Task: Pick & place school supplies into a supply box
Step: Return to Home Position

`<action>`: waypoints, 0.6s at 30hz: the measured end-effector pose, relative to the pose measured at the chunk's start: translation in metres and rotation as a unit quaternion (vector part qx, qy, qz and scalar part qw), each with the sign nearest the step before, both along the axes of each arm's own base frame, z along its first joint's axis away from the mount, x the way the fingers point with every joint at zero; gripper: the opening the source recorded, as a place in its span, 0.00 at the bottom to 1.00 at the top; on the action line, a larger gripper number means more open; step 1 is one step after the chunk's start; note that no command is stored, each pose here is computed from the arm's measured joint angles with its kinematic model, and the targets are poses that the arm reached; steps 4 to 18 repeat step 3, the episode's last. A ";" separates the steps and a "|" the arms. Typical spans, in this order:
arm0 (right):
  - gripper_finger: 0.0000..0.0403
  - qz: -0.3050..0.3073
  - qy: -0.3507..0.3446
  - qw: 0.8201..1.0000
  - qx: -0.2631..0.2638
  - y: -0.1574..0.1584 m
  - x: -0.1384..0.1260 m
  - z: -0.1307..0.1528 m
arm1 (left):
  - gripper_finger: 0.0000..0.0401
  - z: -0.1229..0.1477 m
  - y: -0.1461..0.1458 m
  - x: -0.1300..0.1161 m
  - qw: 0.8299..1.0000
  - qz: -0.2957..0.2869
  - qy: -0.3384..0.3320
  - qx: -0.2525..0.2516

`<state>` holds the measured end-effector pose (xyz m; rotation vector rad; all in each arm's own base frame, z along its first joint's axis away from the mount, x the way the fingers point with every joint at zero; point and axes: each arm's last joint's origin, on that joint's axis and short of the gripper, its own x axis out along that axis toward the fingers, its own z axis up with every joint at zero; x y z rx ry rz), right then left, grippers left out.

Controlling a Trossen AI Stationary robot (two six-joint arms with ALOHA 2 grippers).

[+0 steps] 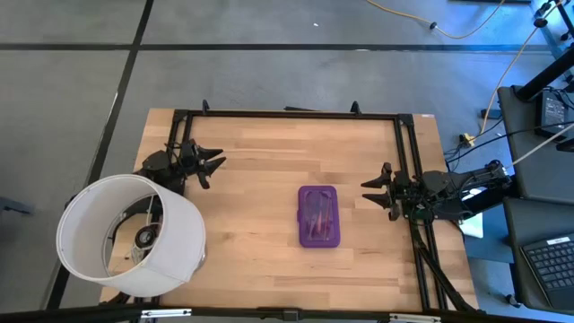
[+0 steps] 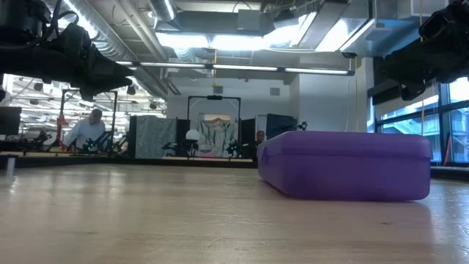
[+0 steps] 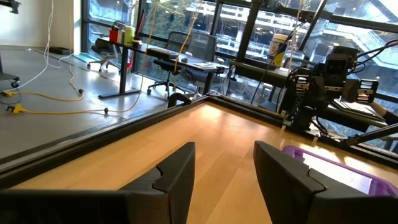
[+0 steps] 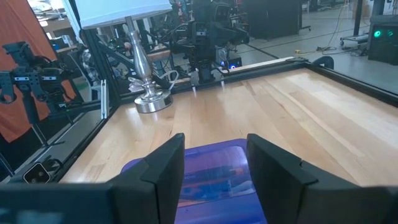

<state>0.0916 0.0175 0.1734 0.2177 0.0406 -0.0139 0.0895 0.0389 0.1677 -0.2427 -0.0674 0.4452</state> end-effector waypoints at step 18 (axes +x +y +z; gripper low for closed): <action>0.44 0.000 0.000 1.000 -0.001 0.000 0.000 0.000 | 0.39 0.000 0.000 0.000 1.000 0.000 0.000 0.000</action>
